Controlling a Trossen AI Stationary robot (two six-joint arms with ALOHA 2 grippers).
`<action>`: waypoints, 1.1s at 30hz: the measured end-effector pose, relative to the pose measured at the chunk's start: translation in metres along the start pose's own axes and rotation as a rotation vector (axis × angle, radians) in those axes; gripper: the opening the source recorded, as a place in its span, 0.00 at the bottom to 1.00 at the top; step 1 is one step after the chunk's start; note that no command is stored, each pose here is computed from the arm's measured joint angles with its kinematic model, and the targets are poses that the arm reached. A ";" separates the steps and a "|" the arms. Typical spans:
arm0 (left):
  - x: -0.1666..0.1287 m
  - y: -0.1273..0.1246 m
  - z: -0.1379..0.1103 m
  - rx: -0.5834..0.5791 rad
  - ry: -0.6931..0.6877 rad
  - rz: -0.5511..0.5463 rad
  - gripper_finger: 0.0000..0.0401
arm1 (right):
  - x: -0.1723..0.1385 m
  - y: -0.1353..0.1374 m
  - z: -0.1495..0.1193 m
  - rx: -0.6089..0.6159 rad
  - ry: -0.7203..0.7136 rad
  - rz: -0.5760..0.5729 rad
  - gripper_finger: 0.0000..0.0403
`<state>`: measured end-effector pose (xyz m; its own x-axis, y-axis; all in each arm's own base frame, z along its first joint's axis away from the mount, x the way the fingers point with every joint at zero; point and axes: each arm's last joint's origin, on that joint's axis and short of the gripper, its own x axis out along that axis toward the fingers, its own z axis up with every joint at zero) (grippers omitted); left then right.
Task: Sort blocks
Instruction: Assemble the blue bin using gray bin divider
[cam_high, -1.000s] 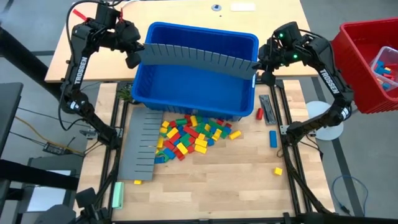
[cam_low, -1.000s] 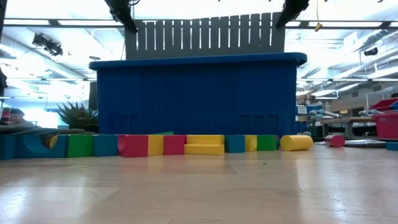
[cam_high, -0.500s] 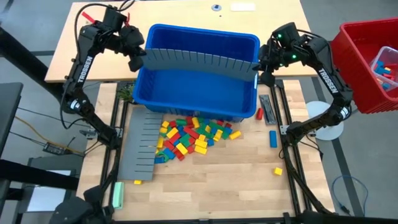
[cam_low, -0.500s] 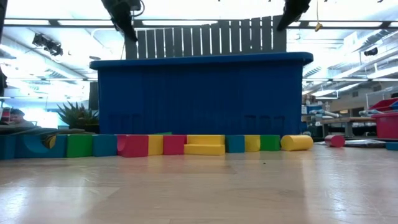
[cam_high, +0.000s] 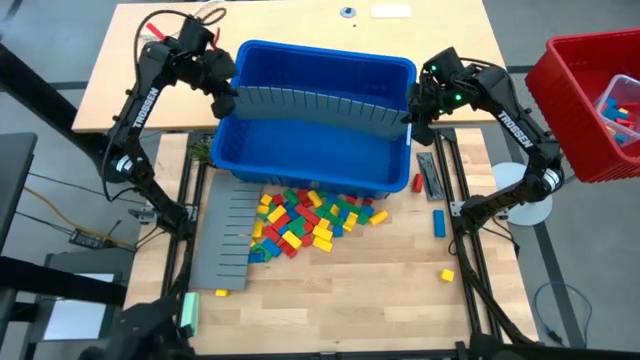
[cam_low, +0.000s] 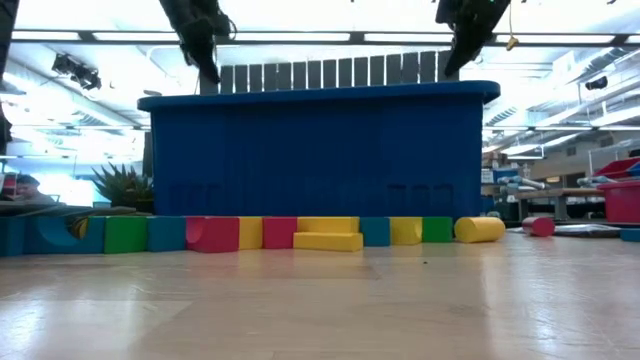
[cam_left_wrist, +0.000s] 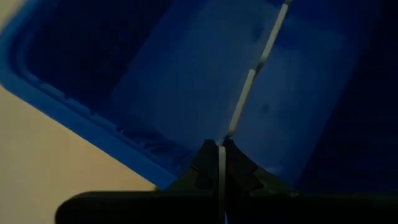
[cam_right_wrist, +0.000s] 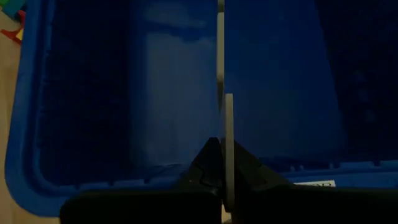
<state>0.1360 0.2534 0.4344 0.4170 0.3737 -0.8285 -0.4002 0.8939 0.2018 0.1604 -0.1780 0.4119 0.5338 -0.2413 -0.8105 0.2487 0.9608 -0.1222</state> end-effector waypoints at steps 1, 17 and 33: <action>0.005 0.000 -0.002 -0.004 0.014 -0.010 0.02 | 0.001 0.000 0.000 0.001 0.001 0.001 0.00; 0.058 -0.003 -0.022 -0.035 0.105 -0.118 0.02 | 0.050 -0.001 -0.024 0.038 0.094 0.061 0.00; 0.047 -0.002 -0.014 -0.045 0.074 -0.089 0.26 | 0.041 -0.004 -0.019 0.073 0.106 -0.021 0.22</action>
<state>0.1450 0.2652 0.3878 0.3916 0.2723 -0.8789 -0.4009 0.9103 0.1034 0.1660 -0.1888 0.3684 0.4400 -0.2421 -0.8647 0.3193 0.9422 -0.1013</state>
